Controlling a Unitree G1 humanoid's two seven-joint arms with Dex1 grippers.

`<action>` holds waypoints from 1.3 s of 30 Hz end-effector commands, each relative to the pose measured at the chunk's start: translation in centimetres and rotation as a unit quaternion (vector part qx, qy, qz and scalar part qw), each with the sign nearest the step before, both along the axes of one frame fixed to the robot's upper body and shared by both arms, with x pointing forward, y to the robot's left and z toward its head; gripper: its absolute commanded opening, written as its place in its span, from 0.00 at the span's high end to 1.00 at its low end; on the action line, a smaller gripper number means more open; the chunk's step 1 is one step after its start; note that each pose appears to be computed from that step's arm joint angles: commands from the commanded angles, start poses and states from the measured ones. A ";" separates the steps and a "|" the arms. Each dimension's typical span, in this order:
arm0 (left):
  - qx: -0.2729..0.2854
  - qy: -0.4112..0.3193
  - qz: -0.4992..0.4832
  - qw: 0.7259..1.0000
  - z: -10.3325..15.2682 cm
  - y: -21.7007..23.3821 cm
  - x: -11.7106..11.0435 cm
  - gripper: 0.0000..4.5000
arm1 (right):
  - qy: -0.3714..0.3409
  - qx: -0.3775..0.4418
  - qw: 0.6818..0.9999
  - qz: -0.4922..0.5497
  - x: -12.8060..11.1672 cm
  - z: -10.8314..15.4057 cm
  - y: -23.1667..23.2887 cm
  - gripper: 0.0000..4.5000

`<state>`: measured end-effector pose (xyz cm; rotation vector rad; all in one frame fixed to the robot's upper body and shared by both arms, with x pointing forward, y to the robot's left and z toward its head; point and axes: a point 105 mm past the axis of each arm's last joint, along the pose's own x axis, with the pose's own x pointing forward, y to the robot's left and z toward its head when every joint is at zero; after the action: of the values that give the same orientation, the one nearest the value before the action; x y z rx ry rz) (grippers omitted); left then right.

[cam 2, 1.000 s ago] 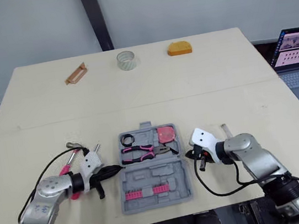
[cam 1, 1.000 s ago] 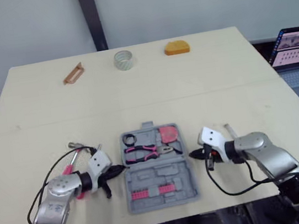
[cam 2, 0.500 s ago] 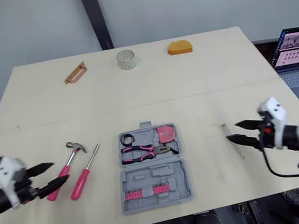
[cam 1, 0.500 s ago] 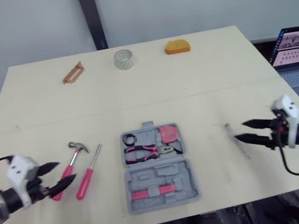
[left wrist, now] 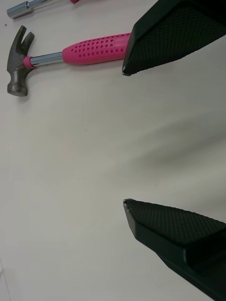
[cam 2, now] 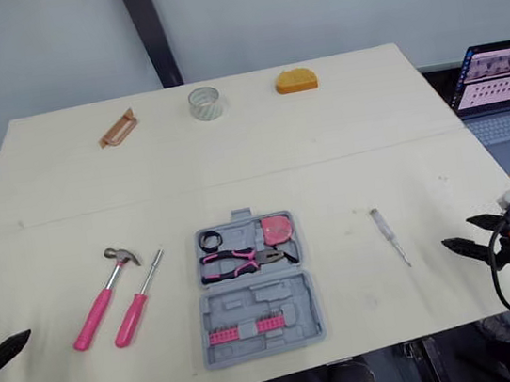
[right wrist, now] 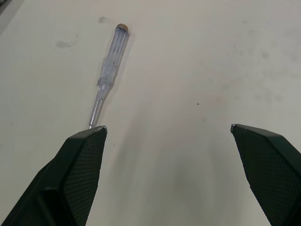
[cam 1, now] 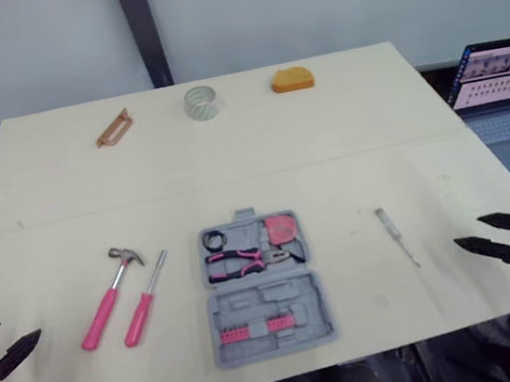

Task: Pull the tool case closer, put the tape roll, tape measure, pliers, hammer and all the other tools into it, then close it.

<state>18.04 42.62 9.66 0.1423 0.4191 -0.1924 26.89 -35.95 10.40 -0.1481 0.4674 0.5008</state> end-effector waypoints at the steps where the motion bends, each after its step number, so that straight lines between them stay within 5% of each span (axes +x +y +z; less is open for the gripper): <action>1: 0.030 -0.009 0.002 1.000 0.9 0.6 -0.1 0.00 | -0.019 -0.007 1.000 -0.002 0.2 0.6 -0.4 0.01; 19: 0.027 -0.008 0.005 1.000 0.3 0.3 -0.4 0.00 | -0.028 0.001 1.000 0.013 0.9 1.1 0.9 0.01; 39: 0.017 -0.046 -0.006 0.999 0.0 -1.1 2.4 0.00 | -0.058 0.043 0.997 -0.002 1.9 2.1 2.3 0.01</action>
<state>20.30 41.46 9.19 0.1739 0.3474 -0.1952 28.62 -33.59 10.85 -0.0851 0.3925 0.5100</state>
